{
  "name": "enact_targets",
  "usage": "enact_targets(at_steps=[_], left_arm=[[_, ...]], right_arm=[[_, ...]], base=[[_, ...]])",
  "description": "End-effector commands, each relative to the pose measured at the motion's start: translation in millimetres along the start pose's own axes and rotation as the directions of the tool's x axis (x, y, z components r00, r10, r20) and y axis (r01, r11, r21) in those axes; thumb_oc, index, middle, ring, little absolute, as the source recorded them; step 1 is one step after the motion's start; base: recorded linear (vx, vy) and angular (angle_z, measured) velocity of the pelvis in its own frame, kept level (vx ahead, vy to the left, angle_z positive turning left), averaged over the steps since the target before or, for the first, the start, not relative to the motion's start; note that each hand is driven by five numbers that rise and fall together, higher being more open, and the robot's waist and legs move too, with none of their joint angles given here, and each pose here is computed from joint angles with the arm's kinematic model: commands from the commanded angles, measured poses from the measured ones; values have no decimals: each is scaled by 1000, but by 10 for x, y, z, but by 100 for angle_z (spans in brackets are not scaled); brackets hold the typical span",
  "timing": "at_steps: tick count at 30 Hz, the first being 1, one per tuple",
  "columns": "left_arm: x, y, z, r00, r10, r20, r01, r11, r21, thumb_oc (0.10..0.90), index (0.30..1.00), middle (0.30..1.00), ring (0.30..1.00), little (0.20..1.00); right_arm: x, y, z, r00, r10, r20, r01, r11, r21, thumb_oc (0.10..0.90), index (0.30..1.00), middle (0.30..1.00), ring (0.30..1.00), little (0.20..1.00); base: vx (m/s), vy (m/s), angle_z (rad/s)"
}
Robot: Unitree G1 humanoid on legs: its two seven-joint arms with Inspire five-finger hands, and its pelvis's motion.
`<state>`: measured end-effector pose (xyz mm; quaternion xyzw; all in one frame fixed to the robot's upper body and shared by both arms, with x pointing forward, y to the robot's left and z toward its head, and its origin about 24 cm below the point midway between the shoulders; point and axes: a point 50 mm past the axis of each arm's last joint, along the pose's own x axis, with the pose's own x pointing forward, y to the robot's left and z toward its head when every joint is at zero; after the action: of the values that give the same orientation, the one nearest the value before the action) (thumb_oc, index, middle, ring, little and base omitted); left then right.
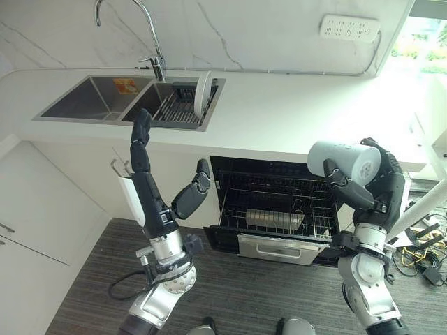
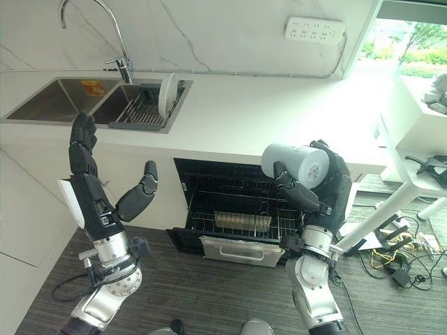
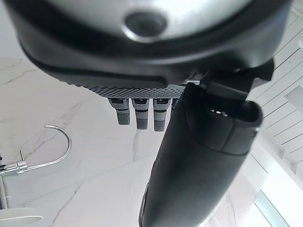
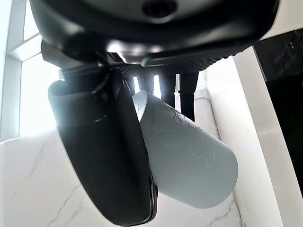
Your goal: Place the dishes in the dishwasher.
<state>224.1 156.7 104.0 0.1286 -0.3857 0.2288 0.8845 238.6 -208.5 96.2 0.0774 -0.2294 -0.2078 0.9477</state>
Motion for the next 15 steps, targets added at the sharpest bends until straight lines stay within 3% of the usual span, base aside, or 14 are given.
enact_targets(at_steps=[1, 4, 9, 10, 11, 15], left_arm=[[213, 9, 244, 984, 51, 169, -35, 995, -92, 800, 900, 900, 900, 900], [212, 24, 195, 991, 14, 132, -6, 998, -62, 800, 900, 900, 900, 900], [176, -59, 63, 970, -232, 69, 231, 973, 17, 800, 900, 900, 900, 900], [156, -76, 32, 956, -288, 53, 286, 957, 37, 800, 900, 900, 900, 900], [98, -76, -77, 896, -442, 34, 434, 890, 139, 800, 900, 900, 900, 900], [45, 22, -256, 819, -573, -3, 553, 788, 271, 800, 900, 900, 900, 900]], right_arm=[[255, 125, 486, 960, 1, 280, -43, 989, 142, 400, 300, 300, 300, 300], [245, 89, 461, 965, 12, 261, -44, 992, 119, 400, 300, 300, 300, 300], [271, 103, 320, 977, 119, 177, -125, 992, 25, 400, 300, 300, 300, 300], [274, 110, 287, 977, 141, 159, -143, 990, -1, 400, 300, 300, 300, 300], [295, 81, 197, 974, 198, 107, -191, 979, -71, 400, 300, 300, 300, 300], [349, 1, 84, 966, 256, 36, -248, 957, -151, 400, 300, 300, 300, 300]], base=[[0, 0, 0], [0, 0, 0], [0, 0, 0], [68, 16, -2], [81, 21, -3], [89, 23, -5]])
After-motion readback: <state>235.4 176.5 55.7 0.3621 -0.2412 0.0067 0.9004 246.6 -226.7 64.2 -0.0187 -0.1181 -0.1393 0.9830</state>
